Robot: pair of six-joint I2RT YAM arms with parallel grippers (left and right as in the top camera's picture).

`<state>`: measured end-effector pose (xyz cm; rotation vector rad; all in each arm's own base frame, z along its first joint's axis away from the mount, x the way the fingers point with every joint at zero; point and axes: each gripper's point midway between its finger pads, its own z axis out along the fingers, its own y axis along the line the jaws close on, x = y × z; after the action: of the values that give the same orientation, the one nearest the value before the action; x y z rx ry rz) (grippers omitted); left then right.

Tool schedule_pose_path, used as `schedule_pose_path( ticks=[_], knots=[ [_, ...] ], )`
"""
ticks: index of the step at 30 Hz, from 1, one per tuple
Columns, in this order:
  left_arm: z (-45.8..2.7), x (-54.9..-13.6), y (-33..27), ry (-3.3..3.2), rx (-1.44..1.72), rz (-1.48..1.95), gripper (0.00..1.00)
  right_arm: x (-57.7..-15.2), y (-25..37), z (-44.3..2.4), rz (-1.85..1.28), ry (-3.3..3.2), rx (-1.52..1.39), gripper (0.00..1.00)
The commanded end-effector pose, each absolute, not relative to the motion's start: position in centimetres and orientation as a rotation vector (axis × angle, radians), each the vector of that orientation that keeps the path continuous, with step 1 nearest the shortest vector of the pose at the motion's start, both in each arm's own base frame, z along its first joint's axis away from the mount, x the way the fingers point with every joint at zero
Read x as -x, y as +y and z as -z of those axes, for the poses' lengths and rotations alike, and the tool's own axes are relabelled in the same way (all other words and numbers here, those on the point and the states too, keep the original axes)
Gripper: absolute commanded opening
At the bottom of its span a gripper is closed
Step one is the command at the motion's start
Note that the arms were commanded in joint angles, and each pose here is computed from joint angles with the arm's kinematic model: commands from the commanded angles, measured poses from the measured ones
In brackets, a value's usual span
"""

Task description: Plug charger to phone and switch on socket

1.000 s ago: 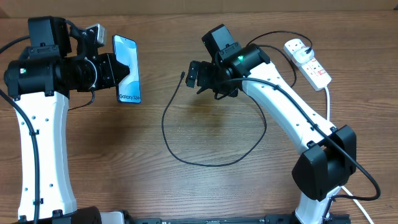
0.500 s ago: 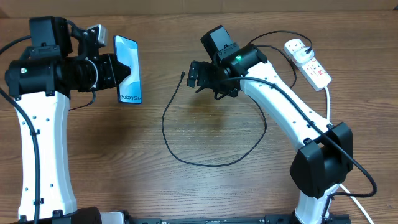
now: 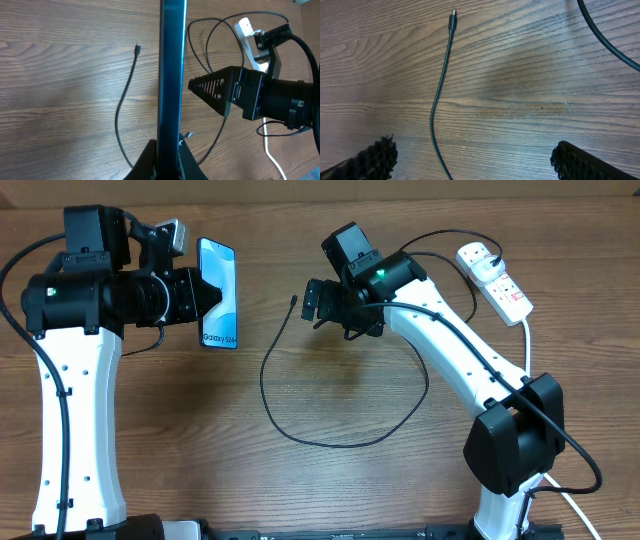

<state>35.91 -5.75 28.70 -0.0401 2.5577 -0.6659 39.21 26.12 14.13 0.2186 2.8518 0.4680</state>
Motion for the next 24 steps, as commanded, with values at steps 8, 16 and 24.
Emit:
schedule_pose_path(
  ticks=[8, 16, 24],
  knots=[
    [-29.73, -35.78, -6.39, 2.522, -0.028, 0.679, 0.04, -39.46, 25.90, -13.47, -0.427, 2.849, -0.228, 1.00],
    [-29.69, -35.86, -6.24, 2.522, -0.025, 0.666, 0.04, -39.41, 25.94, -13.22, -0.426, 2.857, -0.227, 1.00],
    [-29.72, -35.92, -6.24, 2.519, -0.026, 0.665, 0.04, -39.38, 25.91, -13.21, -0.424, 2.858, -0.228, 1.00]
  ],
)
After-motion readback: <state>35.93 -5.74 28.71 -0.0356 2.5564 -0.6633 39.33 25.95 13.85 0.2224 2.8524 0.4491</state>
